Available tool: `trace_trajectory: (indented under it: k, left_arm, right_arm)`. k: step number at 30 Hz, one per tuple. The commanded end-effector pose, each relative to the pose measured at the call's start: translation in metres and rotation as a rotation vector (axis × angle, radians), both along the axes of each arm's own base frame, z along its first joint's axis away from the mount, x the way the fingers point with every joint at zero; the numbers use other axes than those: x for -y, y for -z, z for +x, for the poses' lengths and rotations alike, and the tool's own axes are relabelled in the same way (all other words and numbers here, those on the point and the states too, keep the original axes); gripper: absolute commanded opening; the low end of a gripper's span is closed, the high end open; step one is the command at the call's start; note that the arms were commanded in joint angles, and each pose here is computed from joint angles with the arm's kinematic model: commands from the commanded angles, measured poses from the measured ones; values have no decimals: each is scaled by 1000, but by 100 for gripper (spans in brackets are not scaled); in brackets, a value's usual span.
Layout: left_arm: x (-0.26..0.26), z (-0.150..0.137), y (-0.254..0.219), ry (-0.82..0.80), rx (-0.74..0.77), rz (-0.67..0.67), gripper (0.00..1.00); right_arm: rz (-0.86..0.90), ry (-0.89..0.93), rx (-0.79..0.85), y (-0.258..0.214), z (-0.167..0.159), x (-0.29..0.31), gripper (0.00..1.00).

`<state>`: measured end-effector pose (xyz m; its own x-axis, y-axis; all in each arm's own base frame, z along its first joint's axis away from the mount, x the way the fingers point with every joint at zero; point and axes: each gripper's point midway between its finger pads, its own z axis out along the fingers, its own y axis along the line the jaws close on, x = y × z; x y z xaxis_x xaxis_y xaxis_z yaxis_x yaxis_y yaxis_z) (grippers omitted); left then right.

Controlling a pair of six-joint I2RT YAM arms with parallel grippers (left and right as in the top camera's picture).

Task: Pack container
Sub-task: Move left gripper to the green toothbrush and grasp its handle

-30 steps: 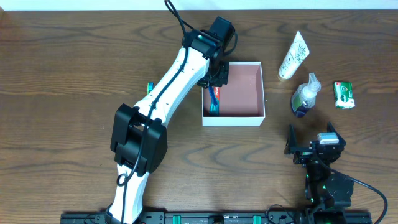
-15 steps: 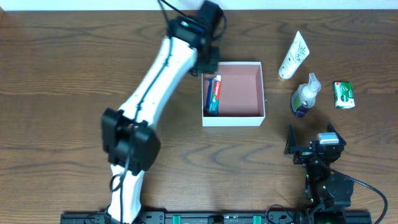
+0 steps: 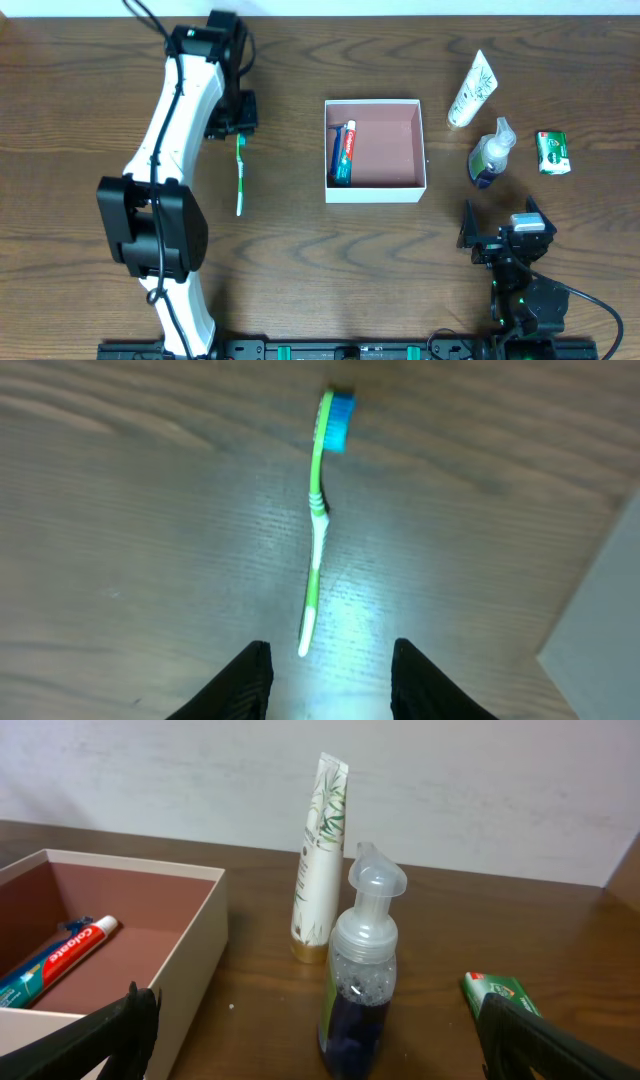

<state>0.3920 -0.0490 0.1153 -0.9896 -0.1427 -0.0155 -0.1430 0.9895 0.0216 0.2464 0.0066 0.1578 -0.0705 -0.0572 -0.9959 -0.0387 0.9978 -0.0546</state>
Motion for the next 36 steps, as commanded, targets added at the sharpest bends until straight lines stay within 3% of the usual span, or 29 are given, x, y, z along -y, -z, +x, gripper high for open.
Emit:
trace_trajectory:
  k: [1, 16, 36]
  left_arm:
    - [5, -12, 25, 7, -64, -88, 40]
    - [-2, -50, 94, 35, -167, -76, 40]
    - [-3, -57, 127, 65, -141, -80, 38]
  right_arm:
    - [-12, -12, 1, 1, 0, -3, 99]
    - [-12, -12, 2, 0, 0, -3, 99]
    - [-12, -12, 2, 0, 0, -3, 99]
